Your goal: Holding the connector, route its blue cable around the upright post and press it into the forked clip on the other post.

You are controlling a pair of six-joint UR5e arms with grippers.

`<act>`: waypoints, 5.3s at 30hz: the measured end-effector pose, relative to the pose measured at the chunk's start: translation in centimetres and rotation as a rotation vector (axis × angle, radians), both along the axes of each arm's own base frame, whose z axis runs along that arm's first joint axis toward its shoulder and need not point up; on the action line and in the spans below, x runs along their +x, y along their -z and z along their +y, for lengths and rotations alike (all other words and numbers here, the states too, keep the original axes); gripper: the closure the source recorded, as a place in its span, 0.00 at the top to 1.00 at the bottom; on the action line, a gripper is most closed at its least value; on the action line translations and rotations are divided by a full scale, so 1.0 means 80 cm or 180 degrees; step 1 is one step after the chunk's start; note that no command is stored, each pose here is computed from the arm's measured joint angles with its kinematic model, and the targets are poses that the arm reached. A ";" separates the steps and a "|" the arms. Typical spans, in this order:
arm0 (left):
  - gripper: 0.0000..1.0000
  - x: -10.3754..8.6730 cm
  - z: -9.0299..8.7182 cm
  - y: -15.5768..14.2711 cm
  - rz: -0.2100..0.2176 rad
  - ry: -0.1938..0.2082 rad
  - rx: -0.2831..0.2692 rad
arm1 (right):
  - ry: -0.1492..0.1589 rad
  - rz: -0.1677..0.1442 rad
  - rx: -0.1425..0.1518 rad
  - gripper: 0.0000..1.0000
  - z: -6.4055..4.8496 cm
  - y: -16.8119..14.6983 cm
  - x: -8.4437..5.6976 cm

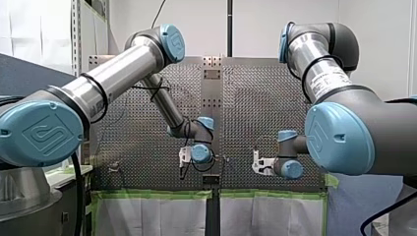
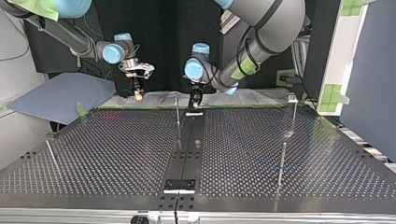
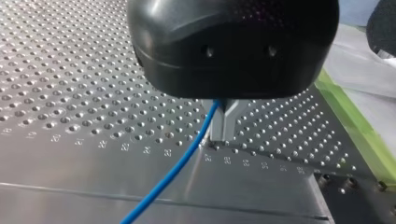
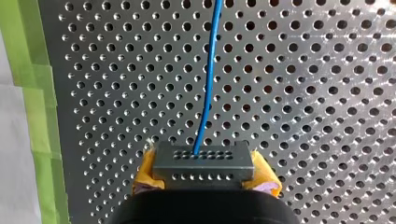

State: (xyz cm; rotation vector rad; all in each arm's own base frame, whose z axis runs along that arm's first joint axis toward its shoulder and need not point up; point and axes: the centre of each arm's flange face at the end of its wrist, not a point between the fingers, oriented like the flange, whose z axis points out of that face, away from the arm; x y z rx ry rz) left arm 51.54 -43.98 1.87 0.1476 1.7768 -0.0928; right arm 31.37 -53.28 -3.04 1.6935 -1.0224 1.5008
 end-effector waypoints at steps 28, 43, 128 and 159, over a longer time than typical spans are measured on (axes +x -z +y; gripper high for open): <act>0.00 0.003 0.005 0.018 0.0163 -0.0005 0.0080 | 0.0003 0.0037 -0.0004 0.00 -0.006 -0.002 -0.004; 0.00 -0.012 -0.006 0.000 0.0267 0.0058 0.0171 | 0.0000 0.0065 -0.0017 0.00 -0.006 -0.004 -0.004; 0.00 0.050 0.006 0.026 0.0240 0.0100 -0.0100 | -0.0003 -0.0100 -0.0011 0.00 -0.039 0.022 -0.007; 0.00 0.086 0.015 0.009 0.0247 0.0101 -0.0297 | 0.0022 -0.0113 0.0031 0.00 -0.075 0.035 -0.007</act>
